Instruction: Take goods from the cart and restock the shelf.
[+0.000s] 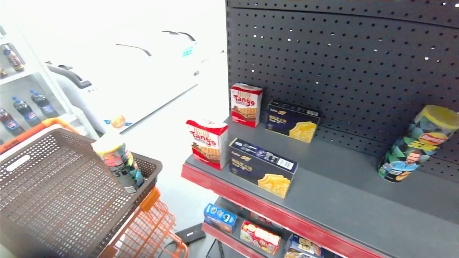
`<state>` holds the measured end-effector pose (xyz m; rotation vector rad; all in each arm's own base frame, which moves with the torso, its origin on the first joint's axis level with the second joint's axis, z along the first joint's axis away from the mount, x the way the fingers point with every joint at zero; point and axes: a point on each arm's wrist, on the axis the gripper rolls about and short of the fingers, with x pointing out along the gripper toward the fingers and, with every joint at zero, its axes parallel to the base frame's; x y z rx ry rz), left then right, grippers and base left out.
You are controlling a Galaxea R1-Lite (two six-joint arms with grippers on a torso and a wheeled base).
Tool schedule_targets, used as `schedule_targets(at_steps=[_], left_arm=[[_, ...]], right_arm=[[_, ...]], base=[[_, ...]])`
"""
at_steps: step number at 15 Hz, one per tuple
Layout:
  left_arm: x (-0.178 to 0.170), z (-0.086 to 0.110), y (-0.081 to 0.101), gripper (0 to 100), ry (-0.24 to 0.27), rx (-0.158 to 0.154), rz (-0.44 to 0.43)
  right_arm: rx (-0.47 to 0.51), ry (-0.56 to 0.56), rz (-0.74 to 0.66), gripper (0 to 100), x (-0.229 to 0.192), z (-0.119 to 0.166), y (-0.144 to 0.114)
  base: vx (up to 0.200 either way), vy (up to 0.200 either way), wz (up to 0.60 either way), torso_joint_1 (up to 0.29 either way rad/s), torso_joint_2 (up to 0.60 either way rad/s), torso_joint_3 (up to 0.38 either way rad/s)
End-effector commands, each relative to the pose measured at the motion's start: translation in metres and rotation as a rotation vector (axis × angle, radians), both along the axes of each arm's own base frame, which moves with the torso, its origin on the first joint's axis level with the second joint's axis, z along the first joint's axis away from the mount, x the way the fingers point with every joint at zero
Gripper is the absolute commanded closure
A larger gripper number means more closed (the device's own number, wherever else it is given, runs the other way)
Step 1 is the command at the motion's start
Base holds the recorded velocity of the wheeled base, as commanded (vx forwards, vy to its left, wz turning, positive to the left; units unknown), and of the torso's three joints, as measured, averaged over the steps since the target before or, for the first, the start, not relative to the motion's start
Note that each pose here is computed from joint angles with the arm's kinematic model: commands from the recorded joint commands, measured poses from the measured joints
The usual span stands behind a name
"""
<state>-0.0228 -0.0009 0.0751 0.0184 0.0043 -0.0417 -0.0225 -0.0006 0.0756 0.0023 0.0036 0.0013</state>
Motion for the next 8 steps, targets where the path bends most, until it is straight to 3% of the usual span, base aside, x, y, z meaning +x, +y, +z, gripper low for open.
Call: schedule_targets(at_steps=[1, 6, 8], left_arm=[[0.0, 0.0, 0.0, 0, 0.0, 0.0, -0.001], [-0.001, 0.002, 0.0, 0, -0.011, 0.0, -0.001], [-0.008, 0.022, 0.0, 0, -0.071, 0.003, -0.003]], right_arm=[[0.001, 0.001, 0.0, 0, 0.0, 0.0, 0.0], [0.001, 0.001, 0.0, 0, 0.0, 0.0, 0.0], [0.001, 0.001, 0.0, 0, 0.0, 0.0, 0.0]], base=[[0.0, 0.0, 0.0, 0.0, 0.0, 0.0], [0.0, 0.0, 0.0, 0.0, 0.0, 0.0], [0.0, 0.0, 0.0, 0.0, 0.0, 0.0]])
